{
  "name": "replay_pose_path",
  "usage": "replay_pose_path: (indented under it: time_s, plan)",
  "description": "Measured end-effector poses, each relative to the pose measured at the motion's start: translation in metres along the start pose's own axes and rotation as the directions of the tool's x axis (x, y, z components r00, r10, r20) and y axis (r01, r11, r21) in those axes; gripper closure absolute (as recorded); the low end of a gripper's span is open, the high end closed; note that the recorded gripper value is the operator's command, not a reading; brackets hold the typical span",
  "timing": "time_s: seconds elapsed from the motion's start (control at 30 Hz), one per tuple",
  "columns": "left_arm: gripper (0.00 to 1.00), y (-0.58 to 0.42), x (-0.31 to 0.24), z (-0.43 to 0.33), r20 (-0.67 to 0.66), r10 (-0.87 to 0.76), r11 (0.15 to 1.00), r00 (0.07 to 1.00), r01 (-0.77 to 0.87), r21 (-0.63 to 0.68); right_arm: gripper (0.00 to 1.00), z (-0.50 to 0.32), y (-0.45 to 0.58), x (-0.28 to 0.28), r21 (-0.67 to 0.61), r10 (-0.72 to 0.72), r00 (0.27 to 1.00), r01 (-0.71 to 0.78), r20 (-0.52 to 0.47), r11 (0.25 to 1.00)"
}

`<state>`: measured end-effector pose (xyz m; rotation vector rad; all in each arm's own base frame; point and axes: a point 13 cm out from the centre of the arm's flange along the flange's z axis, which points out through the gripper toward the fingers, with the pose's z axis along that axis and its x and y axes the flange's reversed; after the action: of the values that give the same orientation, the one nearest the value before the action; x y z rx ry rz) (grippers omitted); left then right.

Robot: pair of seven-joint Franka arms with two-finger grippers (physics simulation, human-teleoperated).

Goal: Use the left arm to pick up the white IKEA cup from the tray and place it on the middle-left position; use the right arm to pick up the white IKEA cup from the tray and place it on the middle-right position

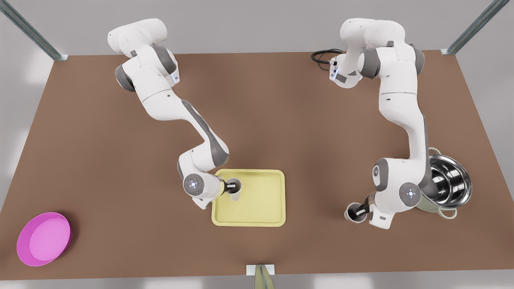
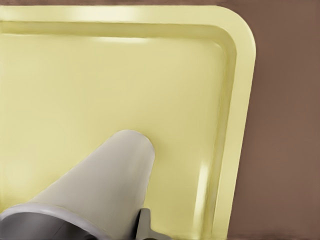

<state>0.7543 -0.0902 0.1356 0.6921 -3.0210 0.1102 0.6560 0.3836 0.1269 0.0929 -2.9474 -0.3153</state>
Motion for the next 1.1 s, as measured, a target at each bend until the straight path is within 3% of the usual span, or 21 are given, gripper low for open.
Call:
replay_pose_path:
  time_s: [0.23, 0.27, 0.3, 0.5, 0.6, 0.67, 0.73, 0.8, 0.87, 1.1]
  plan:
    - [0.81, 0.004, 0.011, 0.030, -0.058, 0.187, 0.982, 0.981, -0.187, -0.001, 1.00, -0.115, -0.110, 0.000, 0.018, 0.081, 0.996, -0.081, -0.046, 0.997]
    - [0.48, 0.003, 0.012, 0.033, -0.059, 0.212, 0.977, 0.976, -0.212, 0.002, 1.00, -0.121, -0.136, 0.002, 0.023, 0.100, 0.992, -0.099, -0.071, 0.995]
    - [0.00, 0.001, 0.013, 0.034, -0.060, 0.236, 0.972, 0.970, -0.236, 0.005, 1.00, -0.124, -0.158, 0.006, 0.028, 0.113, 0.988, -0.111, -0.101, 0.993]
    - [0.00, -0.008, 0.014, 0.027, -0.044, 0.371, 0.928, 0.927, -0.369, 0.052, 1.00, -0.091, -0.249, 0.045, 0.060, 0.138, 0.936, -0.125, -0.325, 0.990]
    - [0.00, 0.000, 0.006, -0.014, -0.020, 0.421, 0.907, 0.907, -0.420, 0.029, 1.00, -0.080, -0.276, 0.055, 0.071, 0.121, 0.917, -0.101, -0.381, 0.992]
    - [0.00, 0.004, 0.009, -0.144, 0.064, 0.440, 0.896, 0.895, -0.443, 0.026, 1.00, -0.090, -0.292, 0.054, 0.064, 0.110, 0.919, -0.092, -0.378, 0.994]
    - [0.00, 0.030, 0.057, -0.235, 0.070, 0.457, 0.888, 0.887, -0.460, 0.020, 1.00, -0.104, -0.305, 0.050, 0.052, 0.093, 0.929, -0.079, -0.359, 0.995]
    - [0.00, 0.062, 0.109, -0.247, 0.022, 0.475, 0.880, 0.880, -0.475, 0.003, 1.00, -0.115, -0.315, 0.044, 0.040, 0.073, 0.940, -0.063, -0.332, 0.997]
    - [0.00, 0.074, 0.129, -0.240, -0.012, 0.488, 0.872, 0.873, -0.489, -0.012, 1.00, -0.119, -0.324, 0.037, 0.034, 0.048, 0.951, -0.040, -0.305, 0.999]
    - [0.00, 0.075, 0.126, -0.239, -0.020, 0.507, 0.861, 0.862, -0.508, -0.032, 1.00, -0.103, -0.363, 0.010, 0.041, -0.039, 0.975, 0.049, -0.221, 0.998]
